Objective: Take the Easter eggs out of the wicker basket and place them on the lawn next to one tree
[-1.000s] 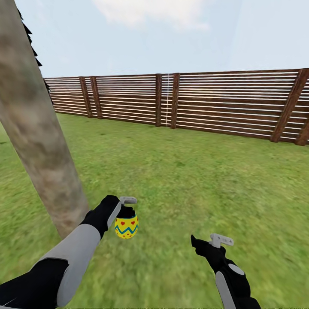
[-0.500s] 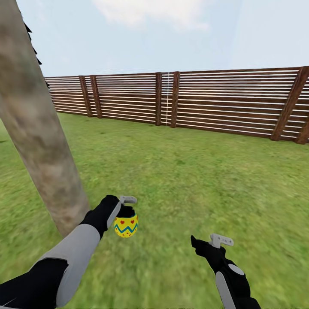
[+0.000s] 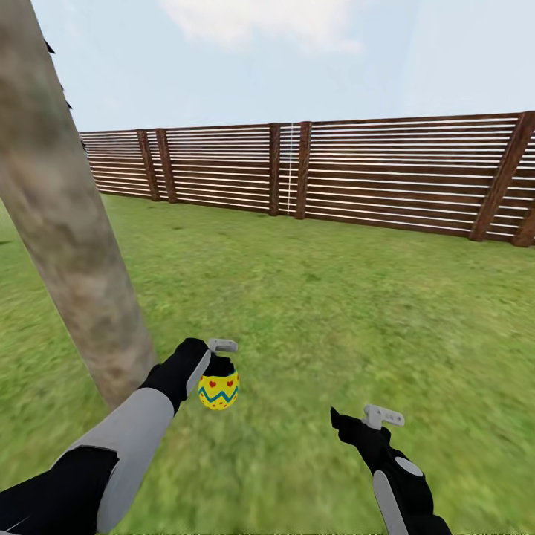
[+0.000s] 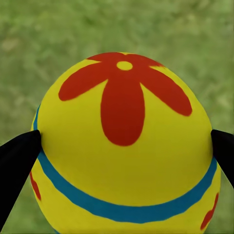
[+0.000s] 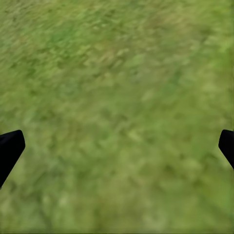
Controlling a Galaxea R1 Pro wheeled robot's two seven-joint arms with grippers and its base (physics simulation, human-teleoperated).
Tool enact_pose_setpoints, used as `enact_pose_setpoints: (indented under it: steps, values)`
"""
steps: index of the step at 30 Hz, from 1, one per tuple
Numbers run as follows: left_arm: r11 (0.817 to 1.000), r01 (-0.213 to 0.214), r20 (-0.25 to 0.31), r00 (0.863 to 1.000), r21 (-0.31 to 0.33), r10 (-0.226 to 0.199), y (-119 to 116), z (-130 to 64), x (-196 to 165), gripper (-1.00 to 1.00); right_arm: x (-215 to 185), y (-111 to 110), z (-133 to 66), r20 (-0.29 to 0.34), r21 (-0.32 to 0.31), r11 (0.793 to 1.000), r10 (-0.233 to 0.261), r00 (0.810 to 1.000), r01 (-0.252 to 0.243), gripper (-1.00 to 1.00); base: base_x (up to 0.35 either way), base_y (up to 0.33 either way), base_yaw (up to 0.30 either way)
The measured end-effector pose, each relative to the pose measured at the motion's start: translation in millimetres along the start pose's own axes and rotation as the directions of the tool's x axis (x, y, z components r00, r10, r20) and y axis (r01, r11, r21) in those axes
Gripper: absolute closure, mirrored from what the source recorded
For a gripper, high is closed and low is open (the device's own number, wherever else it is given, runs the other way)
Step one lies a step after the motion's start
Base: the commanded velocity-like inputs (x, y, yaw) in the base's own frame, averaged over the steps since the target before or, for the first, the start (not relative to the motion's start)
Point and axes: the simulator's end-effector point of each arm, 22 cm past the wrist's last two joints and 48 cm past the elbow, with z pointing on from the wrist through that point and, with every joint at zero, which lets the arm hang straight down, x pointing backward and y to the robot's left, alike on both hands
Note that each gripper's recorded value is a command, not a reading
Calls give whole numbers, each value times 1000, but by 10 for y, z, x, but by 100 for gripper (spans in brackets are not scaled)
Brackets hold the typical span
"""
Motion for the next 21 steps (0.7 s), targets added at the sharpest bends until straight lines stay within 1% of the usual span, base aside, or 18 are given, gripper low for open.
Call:
enact_pose_setpoints:
  steps: [12, 21]
  values:
    - [1000, 1, 2, 1000, 0, -1, -4, 185, 200, 100, 261, -77, 94, -2, 0, 1000, 0, 1000, 0, -100, 0, 0, 0]
    - [1000, 5, -33, 999, 3, -4, -2, 378, 348, 100, 433, -127, 185, -39, 11, 1000, -1, 999, 1, -100, 0, 0, 0]
